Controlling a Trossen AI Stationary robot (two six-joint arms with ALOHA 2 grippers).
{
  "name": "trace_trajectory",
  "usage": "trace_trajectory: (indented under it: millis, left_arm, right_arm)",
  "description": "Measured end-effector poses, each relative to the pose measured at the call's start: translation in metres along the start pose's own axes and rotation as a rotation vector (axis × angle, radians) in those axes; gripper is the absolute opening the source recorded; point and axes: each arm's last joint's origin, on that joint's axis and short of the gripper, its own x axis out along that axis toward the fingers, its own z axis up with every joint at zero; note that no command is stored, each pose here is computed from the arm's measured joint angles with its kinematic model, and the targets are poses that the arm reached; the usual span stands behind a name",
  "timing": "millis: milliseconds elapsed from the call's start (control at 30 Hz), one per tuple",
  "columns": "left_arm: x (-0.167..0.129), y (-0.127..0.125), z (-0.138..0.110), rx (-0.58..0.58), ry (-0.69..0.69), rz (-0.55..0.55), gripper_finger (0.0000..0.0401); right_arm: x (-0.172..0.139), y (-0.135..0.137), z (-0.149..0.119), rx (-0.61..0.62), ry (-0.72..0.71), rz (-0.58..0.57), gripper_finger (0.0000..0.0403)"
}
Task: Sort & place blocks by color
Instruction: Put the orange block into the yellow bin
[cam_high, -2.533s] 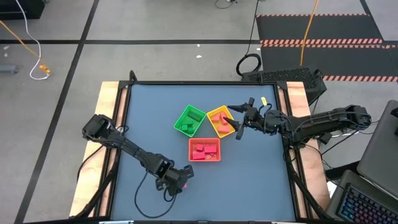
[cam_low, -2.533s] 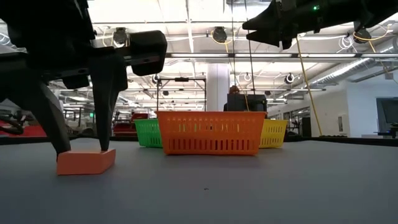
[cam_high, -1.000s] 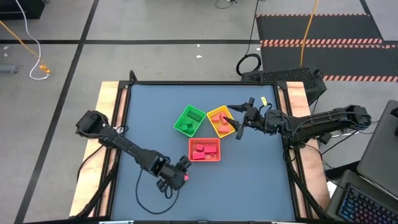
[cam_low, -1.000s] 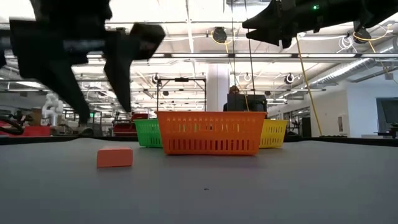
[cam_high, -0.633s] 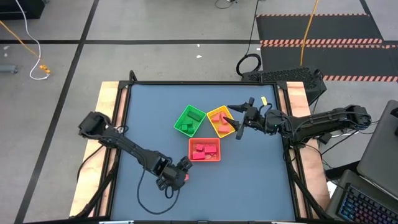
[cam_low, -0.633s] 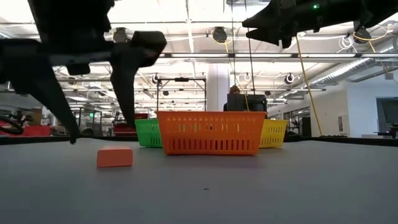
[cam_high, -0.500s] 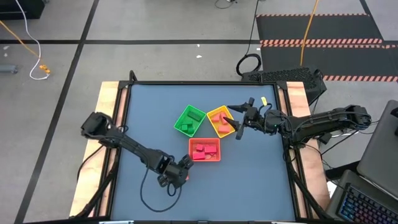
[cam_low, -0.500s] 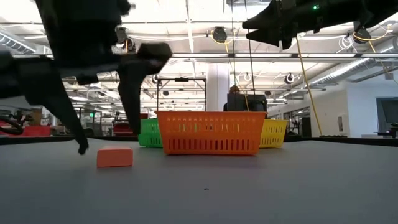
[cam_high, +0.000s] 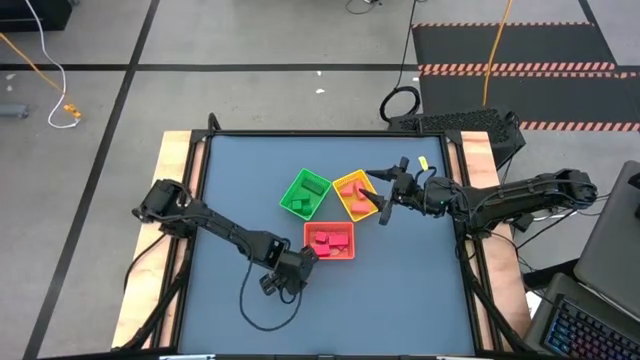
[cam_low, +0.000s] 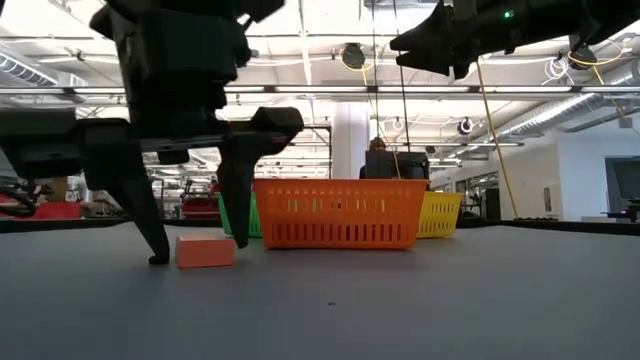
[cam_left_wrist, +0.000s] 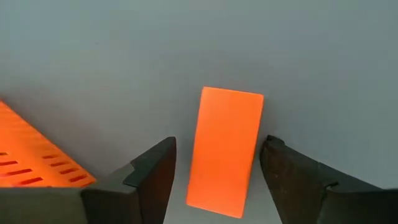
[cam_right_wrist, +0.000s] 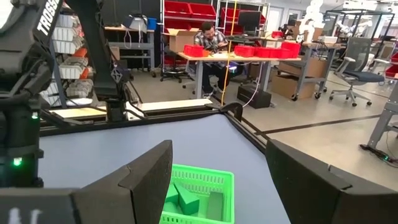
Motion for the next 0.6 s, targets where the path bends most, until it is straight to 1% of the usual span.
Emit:
trace_trajectory:
  millis: [67, 200, 400, 600]
  left_arm:
    - [0.0067, -0.0008, -0.0019, -0.003, 0.012, -0.016, 0.0228]
    - [0.0079, -0.0002, -0.0022, -0.017, 0.006, -0.018, 0.0204]
    - [0.0022, -0.0002, -0.0019, -0.073, -0.011, -0.027, 0.0128]
    - [0.0019, -0.0019, -0.0009, -0.128, -0.007, -0.028, 0.0127]
  right_arm:
    - [0.0, 0.0, 0.0, -0.004, 0.0, 0.0, 0.0254]
    - [0.0, 0.0, -0.0006, -0.018, 0.006, 0.0, 0.0254]
    - [0.0, 0.0, -0.0009, -0.022, 0.009, -0.001, 0.0254]
    - [0.0, 0.0, -0.0007, -0.019, 0.007, -0.001, 0.0254]
